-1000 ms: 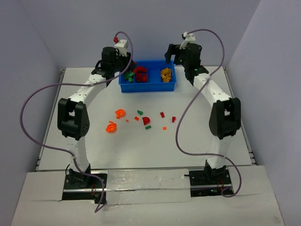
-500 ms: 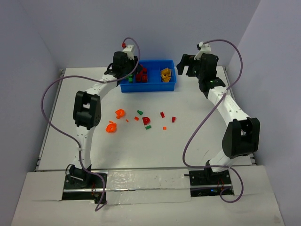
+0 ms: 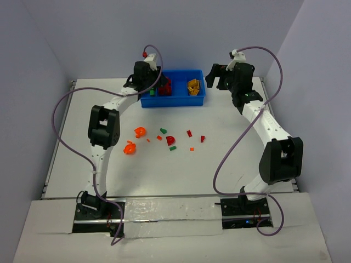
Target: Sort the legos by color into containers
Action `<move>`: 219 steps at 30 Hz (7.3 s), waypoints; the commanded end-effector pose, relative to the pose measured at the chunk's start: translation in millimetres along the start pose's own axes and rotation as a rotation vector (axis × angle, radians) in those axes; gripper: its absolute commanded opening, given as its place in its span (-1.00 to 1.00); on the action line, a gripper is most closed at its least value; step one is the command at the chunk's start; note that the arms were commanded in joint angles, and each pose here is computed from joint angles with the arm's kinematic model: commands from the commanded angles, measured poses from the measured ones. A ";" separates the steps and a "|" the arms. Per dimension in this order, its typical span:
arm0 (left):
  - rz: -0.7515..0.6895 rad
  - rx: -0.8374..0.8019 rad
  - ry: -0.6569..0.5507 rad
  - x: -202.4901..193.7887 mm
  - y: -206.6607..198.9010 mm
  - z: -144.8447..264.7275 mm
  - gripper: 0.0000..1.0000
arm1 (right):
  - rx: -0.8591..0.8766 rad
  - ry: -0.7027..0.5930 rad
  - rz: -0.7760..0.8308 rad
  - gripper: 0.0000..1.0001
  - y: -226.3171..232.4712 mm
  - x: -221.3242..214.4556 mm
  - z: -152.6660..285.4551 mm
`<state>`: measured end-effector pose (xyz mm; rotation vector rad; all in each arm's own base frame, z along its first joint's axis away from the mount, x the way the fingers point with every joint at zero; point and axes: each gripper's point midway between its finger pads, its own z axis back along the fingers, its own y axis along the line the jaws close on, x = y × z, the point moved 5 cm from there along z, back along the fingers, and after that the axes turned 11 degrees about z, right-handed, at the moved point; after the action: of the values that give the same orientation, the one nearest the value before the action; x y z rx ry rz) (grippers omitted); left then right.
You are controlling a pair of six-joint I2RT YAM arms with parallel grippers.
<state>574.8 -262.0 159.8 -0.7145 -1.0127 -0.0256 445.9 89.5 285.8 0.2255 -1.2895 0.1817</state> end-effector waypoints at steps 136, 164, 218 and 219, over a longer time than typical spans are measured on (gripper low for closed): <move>-1.046 -0.582 0.529 -97.2 -53.4 138.8 -1.00 | 0.252 0.507 0.306 0.69 40.4 -139.2 65.3; -0.522 -0.199 0.023 68.2 -34.6 167.5 -1.00 | 0.236 0.824 0.313 -0.12 119.7 -229.1 -8.3; -0.414 -0.308 0.187 -16.0 -49.4 275.0 0.49 | 0.231 -0.004 0.015 -1.00 184.1 -23.3 -158.2; -0.412 -0.309 0.216 -34.6 -45.1 276.4 0.48 | 0.224 -0.006 0.012 -1.00 183.5 -28.6 -162.3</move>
<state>360.1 -146.8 304.6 -0.7246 -1.1048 -0.5563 520.5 305.7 201.3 0.3892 -1.1347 0.4069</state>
